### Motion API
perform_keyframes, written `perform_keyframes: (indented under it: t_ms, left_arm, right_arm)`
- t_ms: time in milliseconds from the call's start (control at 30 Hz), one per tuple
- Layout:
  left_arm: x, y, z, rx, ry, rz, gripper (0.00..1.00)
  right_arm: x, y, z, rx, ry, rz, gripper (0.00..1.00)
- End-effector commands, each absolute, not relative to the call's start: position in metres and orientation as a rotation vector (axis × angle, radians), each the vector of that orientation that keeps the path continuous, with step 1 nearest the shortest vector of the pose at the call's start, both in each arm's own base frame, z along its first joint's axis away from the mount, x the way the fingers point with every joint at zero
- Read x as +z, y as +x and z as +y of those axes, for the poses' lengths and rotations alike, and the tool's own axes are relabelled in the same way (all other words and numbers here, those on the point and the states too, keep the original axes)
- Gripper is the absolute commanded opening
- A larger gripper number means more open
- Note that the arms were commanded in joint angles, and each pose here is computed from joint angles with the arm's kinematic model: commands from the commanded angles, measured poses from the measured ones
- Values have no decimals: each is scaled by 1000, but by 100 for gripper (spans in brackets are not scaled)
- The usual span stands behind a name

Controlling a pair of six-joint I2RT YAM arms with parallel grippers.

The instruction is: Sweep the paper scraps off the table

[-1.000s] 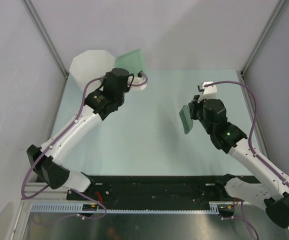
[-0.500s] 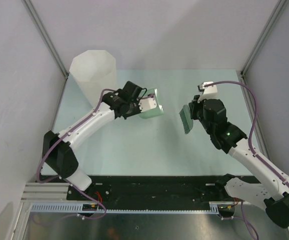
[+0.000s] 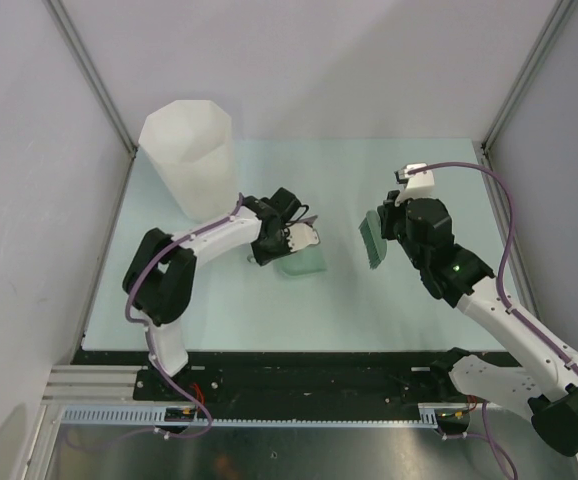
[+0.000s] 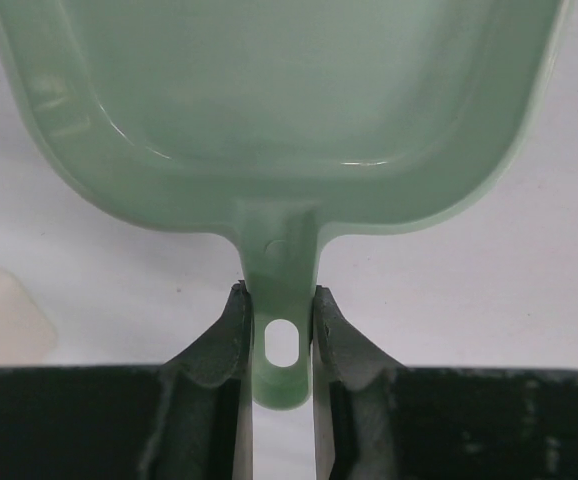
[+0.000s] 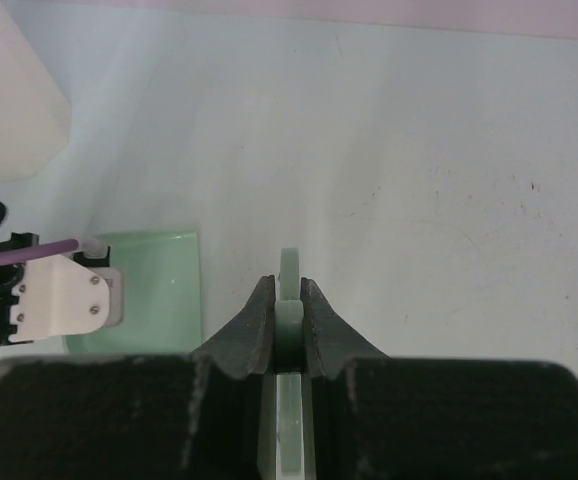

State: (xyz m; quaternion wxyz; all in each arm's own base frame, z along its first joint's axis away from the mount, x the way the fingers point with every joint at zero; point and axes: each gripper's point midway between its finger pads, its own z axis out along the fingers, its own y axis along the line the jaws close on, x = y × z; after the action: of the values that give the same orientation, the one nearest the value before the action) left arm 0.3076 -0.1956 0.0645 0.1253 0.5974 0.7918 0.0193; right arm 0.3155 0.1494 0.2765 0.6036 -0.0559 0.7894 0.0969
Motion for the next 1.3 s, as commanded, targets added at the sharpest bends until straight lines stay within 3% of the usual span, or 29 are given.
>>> perform_keyframes:
  t_ms: [0, 100, 267, 367, 567, 767, 967, 1267]
  left_arm:
    - [46, 298, -199, 6, 1743, 2372, 0]
    - [39, 294, -201, -29, 1759, 2387, 2]
    - [49, 292, -206, -75, 1746, 2361, 51]
    - [65, 295, -212, -93, 1719, 2318, 68]
    - [129, 293, -227, -234, 1568, 2190, 73]
    - [186, 290, -218, -452, 1358, 2093, 77]
    - [172, 291, -170, -365, 1249, 2171, 78]
    - [152, 285, -104, -380, 1040, 2272, 79]
  right_arm:
    - [287, 315, 147, 219, -115, 1792, 0]
    - [286, 315, 147, 218, -117, 1793, 0]
    - [284, 315, 147, 212, -124, 1794, 0]
    - [284, 315, 149, 213, -132, 1786, 0]
    - [282, 320, 161, 171, -165, 1764, 0]
    - [278, 332, 226, 47, -434, 1630, 0]
    - [242, 350, 291, -84, -686, 1499, 0]
    - [178, 320, 370, -387, -938, 1287, 0]
